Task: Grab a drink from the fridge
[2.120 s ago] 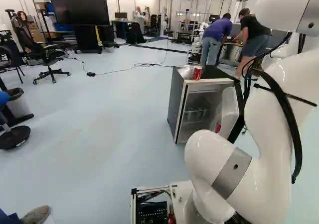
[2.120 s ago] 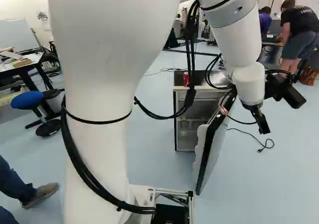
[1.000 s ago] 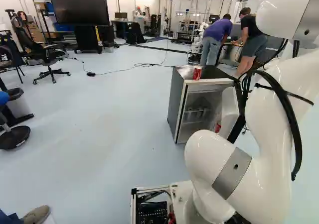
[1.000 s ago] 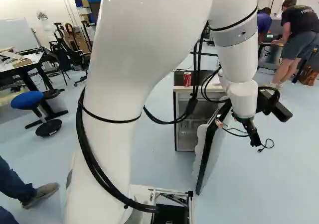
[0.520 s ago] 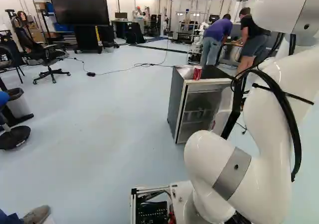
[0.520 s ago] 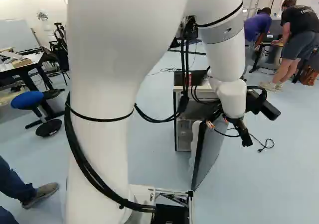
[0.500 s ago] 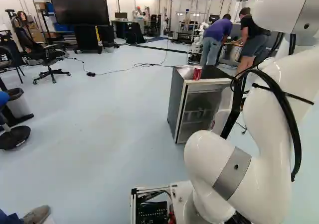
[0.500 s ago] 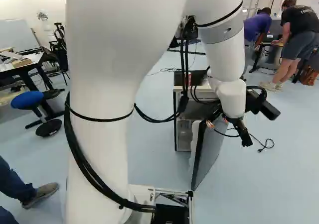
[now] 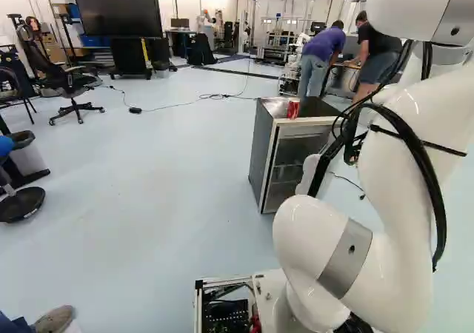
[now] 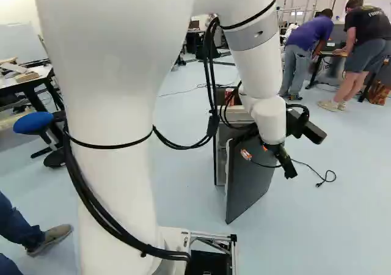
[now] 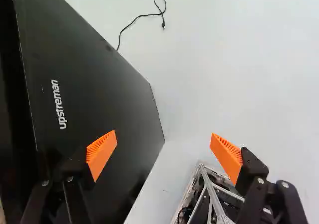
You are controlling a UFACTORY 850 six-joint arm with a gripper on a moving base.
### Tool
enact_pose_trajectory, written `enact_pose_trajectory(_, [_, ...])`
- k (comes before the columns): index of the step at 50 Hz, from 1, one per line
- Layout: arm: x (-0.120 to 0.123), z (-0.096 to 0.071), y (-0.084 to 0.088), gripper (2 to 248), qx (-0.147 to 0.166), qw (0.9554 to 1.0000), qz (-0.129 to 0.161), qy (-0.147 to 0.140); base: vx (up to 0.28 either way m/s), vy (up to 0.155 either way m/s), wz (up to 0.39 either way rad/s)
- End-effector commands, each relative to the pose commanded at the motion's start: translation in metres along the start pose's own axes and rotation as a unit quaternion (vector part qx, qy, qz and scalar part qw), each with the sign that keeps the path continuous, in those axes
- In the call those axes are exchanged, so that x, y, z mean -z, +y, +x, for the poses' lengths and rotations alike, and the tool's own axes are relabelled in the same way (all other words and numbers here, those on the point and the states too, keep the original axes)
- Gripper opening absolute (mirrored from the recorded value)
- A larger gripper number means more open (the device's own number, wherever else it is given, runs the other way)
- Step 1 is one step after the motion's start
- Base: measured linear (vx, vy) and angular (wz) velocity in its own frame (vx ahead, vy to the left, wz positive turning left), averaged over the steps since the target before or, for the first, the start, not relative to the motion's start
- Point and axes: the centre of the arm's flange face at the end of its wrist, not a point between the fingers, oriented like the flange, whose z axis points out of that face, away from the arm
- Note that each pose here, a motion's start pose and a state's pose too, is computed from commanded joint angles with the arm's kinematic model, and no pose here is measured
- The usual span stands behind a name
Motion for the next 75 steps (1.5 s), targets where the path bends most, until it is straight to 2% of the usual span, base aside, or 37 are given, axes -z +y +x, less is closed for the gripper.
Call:
enact_pose_trajectory(13, [0.008, -0.017, -0.011, 247, 0.02, 0.9998, 0.006, 0.005, 0.0, 0.0, 0.0])
enact_pose_trajectory(34, [0.021, -0.042, -0.028, 247, 0.044, 0.998, 0.017, 0.041, 0.0, 0.0, 0.0])
enact_pose_trajectory(46, [0.029, -0.056, -0.036, 247, 0.058, 0.9961, 0.025, 0.062, 0.0, 0.0, 0.0])
enact_pose_trajectory(62, [0.024, -0.077, -0.046, 247, 0.078, 0.9936, 0.031, 0.076, 0.0, 0.0, 0.0])
enact_pose_trajectory(75, [0.03, -0.092, -0.055, 247, 0.093, 0.9897, 0.041, 0.1, 0.0, 0.0, 0.0])
